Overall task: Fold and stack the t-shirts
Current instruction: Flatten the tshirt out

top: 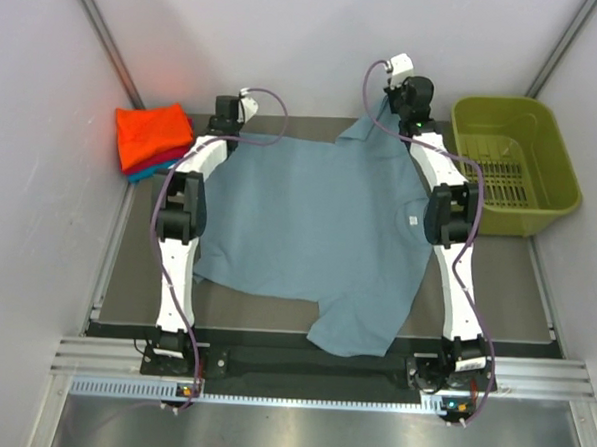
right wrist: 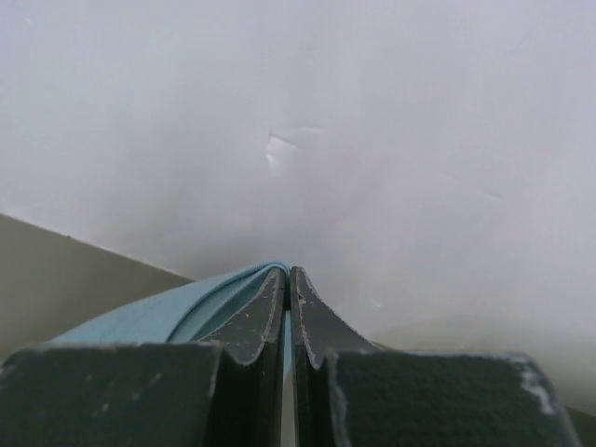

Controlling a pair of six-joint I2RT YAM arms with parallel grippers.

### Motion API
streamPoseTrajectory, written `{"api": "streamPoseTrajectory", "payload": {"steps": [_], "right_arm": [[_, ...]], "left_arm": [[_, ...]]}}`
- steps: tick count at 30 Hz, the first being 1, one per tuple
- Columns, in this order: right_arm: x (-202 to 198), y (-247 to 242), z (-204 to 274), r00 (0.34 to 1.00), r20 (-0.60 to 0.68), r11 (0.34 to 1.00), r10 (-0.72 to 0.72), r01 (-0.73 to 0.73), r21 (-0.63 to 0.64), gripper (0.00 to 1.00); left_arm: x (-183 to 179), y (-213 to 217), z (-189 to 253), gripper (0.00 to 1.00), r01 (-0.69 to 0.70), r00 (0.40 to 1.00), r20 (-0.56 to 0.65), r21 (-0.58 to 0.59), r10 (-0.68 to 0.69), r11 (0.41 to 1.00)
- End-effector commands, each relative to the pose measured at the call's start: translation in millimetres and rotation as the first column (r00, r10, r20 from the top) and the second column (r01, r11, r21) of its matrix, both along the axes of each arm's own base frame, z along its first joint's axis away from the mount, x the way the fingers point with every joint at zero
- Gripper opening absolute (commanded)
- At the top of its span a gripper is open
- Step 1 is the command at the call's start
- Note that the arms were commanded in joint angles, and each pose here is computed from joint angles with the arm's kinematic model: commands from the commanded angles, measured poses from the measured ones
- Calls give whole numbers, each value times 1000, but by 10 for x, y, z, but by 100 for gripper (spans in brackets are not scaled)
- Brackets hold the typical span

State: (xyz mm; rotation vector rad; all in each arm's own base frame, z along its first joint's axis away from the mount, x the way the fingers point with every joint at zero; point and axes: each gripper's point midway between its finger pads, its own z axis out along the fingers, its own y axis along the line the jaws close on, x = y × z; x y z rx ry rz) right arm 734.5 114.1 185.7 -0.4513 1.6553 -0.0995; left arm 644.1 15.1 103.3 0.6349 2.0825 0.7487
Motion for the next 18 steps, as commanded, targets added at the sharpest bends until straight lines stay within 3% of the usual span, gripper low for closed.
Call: {"api": "streamPoseTrajectory", "payload": {"steps": [1, 9, 18], "right_arm": [[64, 24, 877, 965, 259, 998, -49, 35, 55, 0], [10, -18, 1208, 942, 329, 996, -71, 48, 77, 0], [102, -110, 1070, 925, 365, 994, -105, 96, 42, 0]], "left_arm": [[208, 185, 474, 0, -73, 978, 191, -49, 81, 996], [209, 204, 558, 0, -85, 967, 235, -67, 99, 994], [384, 253, 580, 0, -51, 952, 302, 2, 48, 999]]}}
